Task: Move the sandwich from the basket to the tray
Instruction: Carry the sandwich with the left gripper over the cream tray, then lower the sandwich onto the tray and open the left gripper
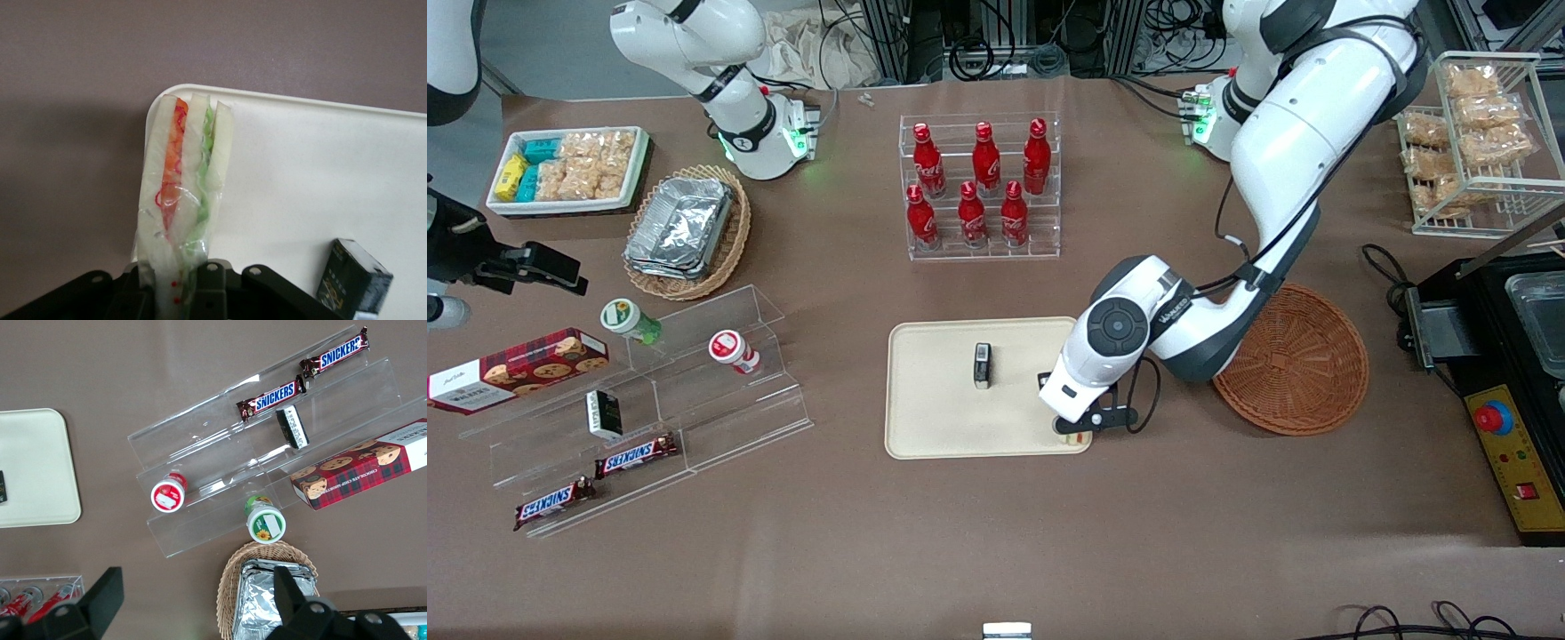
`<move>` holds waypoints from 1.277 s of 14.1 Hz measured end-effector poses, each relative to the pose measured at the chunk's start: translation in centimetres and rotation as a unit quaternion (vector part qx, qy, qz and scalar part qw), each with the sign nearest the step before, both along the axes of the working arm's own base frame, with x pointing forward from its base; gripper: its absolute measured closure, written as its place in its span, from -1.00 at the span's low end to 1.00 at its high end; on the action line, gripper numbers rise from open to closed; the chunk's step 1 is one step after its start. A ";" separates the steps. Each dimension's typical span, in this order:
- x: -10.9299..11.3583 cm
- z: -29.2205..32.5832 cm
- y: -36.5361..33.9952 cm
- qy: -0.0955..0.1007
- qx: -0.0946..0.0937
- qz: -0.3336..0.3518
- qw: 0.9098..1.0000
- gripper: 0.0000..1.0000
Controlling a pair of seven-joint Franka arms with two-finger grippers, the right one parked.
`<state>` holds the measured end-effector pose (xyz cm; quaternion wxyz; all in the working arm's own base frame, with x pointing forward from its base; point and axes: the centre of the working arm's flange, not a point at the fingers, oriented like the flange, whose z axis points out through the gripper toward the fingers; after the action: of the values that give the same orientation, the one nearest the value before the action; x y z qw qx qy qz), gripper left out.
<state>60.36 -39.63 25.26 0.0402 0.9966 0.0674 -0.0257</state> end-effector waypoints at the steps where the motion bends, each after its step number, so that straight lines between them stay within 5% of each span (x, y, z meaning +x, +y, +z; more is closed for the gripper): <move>1: 0.0 -0.7 0.1 0.001 0.002 0.000 1.000 0.67; 4: 0.0 -1.8 0.1 0.004 0.003 0.000 1.000 0.61; 12: 1.0 0.0 0.2 -0.011 -0.002 0.007 1.000 -0.95; 14: 1.1 1.7 1.0 -0.003 0.020 0.010 1.000 -1.00; 18: 1.2 10.6 5.4 0.009 0.097 0.032 0.995 -1.00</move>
<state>61.54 -34.27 35.82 -0.0561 0.9929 0.1017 -0.0264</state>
